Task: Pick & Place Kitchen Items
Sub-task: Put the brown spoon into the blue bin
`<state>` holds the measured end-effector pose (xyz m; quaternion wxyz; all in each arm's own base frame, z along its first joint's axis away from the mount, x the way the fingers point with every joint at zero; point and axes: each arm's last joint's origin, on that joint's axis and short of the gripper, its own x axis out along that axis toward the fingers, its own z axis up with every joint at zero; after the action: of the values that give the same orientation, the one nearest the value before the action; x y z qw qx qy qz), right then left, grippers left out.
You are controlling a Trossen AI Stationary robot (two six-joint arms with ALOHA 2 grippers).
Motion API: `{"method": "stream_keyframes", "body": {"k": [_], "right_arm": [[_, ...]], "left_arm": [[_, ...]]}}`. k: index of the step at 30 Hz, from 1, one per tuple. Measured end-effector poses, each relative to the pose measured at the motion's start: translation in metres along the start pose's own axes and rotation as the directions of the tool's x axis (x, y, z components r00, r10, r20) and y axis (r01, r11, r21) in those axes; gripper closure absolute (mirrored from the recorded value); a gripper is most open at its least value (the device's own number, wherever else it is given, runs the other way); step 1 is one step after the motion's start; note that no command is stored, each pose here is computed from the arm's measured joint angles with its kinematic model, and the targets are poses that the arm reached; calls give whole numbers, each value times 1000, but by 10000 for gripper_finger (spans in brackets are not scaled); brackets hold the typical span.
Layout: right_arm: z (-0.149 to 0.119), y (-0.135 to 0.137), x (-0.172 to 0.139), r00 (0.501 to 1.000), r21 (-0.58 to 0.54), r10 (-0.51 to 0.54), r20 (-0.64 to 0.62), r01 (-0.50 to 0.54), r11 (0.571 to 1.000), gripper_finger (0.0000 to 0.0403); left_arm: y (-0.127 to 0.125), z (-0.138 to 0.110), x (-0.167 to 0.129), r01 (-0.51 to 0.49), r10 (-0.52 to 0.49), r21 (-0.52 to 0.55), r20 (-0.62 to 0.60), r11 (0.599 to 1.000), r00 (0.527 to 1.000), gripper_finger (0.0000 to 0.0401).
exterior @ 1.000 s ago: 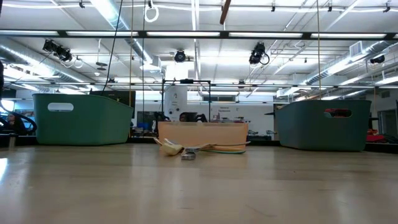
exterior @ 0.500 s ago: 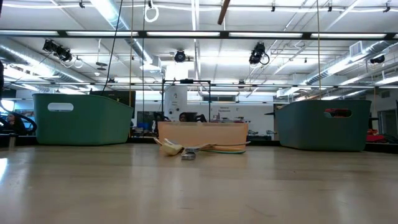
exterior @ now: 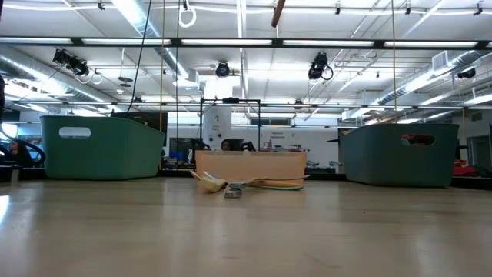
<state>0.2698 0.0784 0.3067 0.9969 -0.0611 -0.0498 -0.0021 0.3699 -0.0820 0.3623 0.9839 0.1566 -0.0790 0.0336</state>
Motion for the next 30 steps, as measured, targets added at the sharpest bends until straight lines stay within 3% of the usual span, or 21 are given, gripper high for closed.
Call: {"method": "stream_keyframes", "body": {"k": [10,17,22,30], "right_arm": [[-1,0,0,1000,-10,-8,-11,8,1000,309],[-1,0,0,1000,-12,-7,-12,7,1000,309],[-1,0,0,1000,-7,-10,-14,10,1000,309],[-2,-3,-3,995,26,-79,-61,80,996,309]], "left_arm": [[-5,0,-2,-55,58,61,-45,997,997,252],[-17,7,-10,-147,161,157,-85,977,983,257],[-25,20,-23,-227,264,244,-129,943,956,257],[-34,18,-47,-211,332,349,-334,913,882,257]]}}
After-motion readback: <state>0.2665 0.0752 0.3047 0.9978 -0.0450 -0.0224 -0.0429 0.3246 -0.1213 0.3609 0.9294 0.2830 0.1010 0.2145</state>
